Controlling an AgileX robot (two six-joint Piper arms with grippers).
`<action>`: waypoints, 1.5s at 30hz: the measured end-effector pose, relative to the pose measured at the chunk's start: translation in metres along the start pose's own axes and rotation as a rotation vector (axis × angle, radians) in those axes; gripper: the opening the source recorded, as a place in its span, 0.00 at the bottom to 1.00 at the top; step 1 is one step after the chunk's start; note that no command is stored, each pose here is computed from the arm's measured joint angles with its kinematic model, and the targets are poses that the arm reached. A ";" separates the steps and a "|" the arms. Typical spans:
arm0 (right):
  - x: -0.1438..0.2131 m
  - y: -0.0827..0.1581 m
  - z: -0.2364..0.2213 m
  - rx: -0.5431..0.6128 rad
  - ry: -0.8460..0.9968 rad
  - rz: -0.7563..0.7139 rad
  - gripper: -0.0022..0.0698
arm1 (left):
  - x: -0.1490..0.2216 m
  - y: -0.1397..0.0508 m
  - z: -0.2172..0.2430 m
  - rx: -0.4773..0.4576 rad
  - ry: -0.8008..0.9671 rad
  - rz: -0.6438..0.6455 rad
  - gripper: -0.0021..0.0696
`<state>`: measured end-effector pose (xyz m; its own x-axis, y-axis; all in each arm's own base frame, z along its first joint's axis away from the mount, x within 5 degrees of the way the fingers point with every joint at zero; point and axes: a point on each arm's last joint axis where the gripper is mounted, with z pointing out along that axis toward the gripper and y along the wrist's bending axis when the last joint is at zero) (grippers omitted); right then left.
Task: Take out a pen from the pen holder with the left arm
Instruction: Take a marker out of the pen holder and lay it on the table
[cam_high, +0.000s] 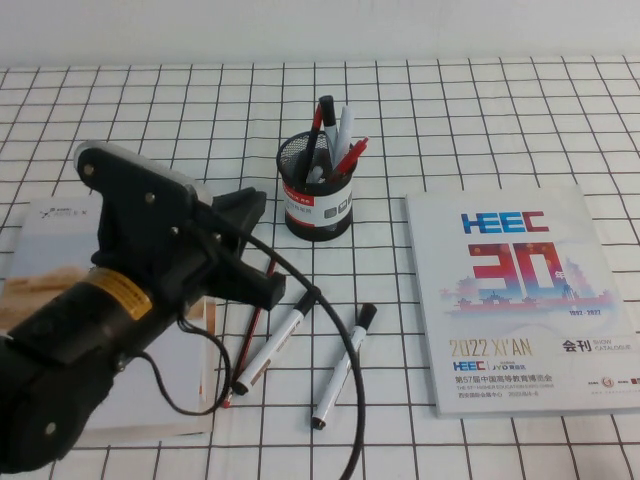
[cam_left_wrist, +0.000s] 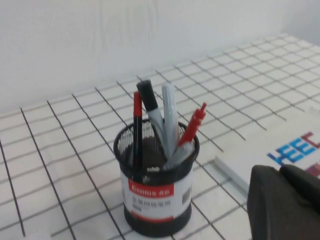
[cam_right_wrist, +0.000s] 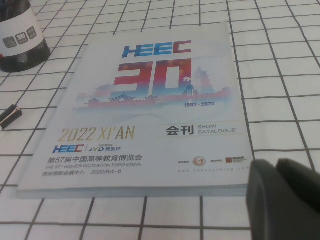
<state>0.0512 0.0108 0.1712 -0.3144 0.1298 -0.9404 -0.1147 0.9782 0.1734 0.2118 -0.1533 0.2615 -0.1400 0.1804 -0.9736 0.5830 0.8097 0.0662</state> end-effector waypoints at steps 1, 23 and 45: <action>0.000 0.000 0.000 0.000 0.000 0.000 0.01 | -0.001 0.000 0.003 -0.004 -0.031 0.000 0.03; 0.000 0.000 0.000 0.000 0.000 0.000 0.01 | 0.057 0.009 0.080 -0.085 -0.212 -0.045 0.50; 0.000 0.000 0.000 0.000 0.000 0.000 0.01 | 0.057 0.009 0.150 -0.057 -0.206 0.026 0.57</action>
<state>0.0512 0.0108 0.1712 -0.3144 0.1298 -0.9404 -0.1147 0.9782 0.1734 0.3293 -0.2194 0.1738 0.0448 0.0882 -0.9951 0.5372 0.8377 0.0985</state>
